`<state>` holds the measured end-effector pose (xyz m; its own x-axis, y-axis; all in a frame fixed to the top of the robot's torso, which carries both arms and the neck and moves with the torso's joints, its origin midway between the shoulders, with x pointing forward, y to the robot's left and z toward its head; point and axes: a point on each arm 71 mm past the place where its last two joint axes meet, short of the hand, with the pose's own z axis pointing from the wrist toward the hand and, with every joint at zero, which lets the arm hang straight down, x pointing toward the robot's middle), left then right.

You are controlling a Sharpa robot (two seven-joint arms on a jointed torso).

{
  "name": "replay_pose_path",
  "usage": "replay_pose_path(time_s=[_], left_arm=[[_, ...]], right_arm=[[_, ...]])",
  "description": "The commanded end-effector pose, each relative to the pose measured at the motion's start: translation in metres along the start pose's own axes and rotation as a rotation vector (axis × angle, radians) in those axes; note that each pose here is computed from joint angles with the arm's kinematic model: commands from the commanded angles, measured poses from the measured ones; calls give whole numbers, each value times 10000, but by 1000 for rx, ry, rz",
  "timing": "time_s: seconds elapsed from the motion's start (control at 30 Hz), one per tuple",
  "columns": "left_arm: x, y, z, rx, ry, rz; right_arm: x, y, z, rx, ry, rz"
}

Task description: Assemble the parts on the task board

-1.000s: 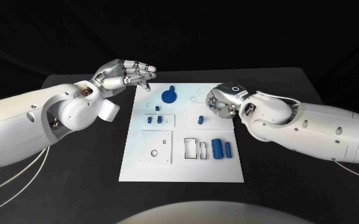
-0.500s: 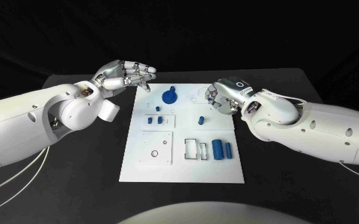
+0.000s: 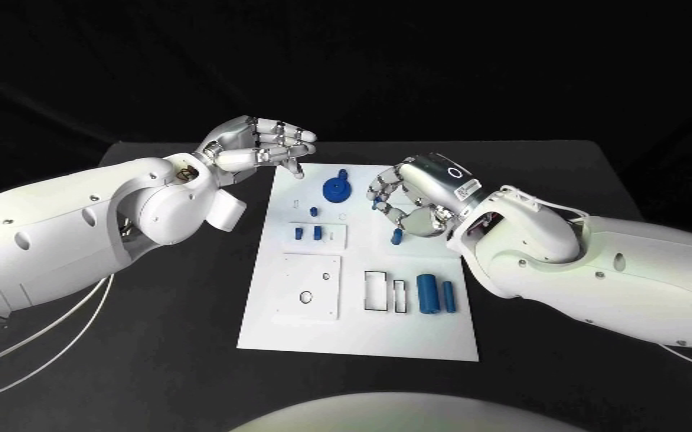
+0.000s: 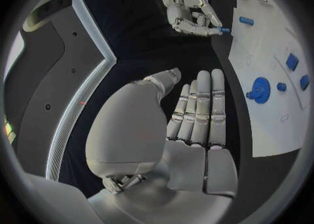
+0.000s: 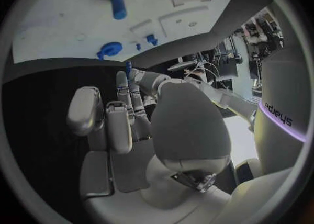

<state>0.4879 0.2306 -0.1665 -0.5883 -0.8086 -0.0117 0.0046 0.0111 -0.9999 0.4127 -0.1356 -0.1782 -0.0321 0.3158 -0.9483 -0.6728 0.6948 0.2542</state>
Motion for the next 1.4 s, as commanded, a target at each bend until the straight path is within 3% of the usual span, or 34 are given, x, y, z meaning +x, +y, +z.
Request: replay_pose_path(time_s=[0.03,0.37,0.67,1.03,1.4], left_arm=[[14,-16,26,23,-12,3],[5,-23,96,49,-95,5],[40,-19,159,55,-112,1],[90,-11,228,59,-106,4],[92,-8,236,57,-102,3]], right_arm=[[52,135,20,-62,-49,76],[469,359,50,-90,45,122],[801,459,72,-85,120,133],[1002,493,75,-77,175,125],[1087,472,52,-65,206,94]])
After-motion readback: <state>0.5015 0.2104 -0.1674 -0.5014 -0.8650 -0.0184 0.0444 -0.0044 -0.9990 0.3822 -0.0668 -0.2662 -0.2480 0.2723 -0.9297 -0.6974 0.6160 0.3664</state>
